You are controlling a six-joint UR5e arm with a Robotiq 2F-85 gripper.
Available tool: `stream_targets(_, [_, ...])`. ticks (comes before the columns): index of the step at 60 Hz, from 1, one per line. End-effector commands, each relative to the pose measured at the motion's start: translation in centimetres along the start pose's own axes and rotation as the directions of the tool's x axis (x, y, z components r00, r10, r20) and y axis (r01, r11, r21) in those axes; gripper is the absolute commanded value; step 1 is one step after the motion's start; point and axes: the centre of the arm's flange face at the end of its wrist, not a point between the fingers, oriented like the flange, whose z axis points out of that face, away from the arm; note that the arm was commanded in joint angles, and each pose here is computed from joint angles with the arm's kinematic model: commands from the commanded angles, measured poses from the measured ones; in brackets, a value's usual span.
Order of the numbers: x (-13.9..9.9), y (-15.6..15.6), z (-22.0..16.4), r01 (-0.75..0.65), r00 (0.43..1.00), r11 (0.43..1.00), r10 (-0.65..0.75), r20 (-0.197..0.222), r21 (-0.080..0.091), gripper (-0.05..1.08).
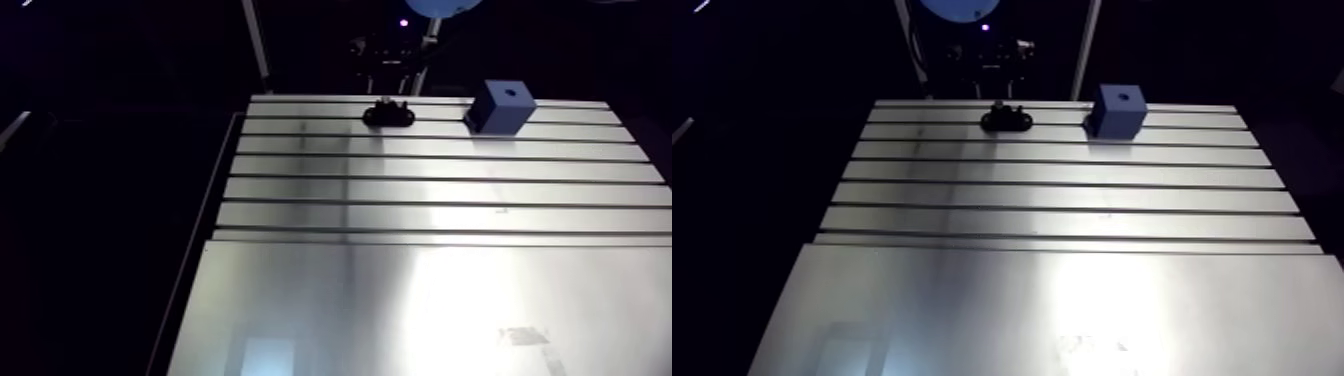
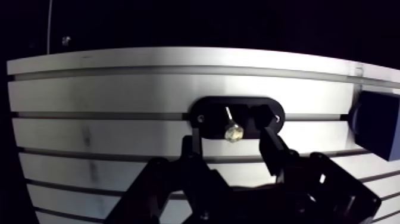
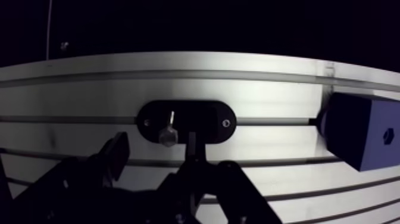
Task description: Pick up the M10 bolt and insert it into the hex recess until seated.
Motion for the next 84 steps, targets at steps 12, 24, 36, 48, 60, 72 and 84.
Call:
stream_targets(12, [0.0, 0.1, 0.8, 0.015, 1.0, 1.0, -0.015, 0.011, -0.001, 0.4])
stream_targets(24, [-0.2, 0.1, 1.1, 0.014, 1.0, 1.0, -0.014, 0.017, -0.002, 0.4])
stream_targets(36, [-0.3, 0.1, 1.4, 0.014, 1.0, 1.0, -0.014, 0.023, -0.002, 0.42])
stream_targets(48, [-0.3, 0.3, 1.6, 0.011, 1.0, 1.0, -0.011, 0.025, -0.002, 0.42])
stream_targets(60, [-0.3, 0.5, 1.5, 0.004, 1.0, 1.0, -0.004, 0.025, -0.003, 0.43])
stream_targets(72, [-0.5, 0.2, 1.6, -0.005, 1.0, 1.0, 0.005, 0.012, -0.004, 0.45])
stream_targets(84, [-0.4, 0.1, 1.5, 0.001, 1.0, 1.0, -0.001, -0.021, -0.009, 0.47])
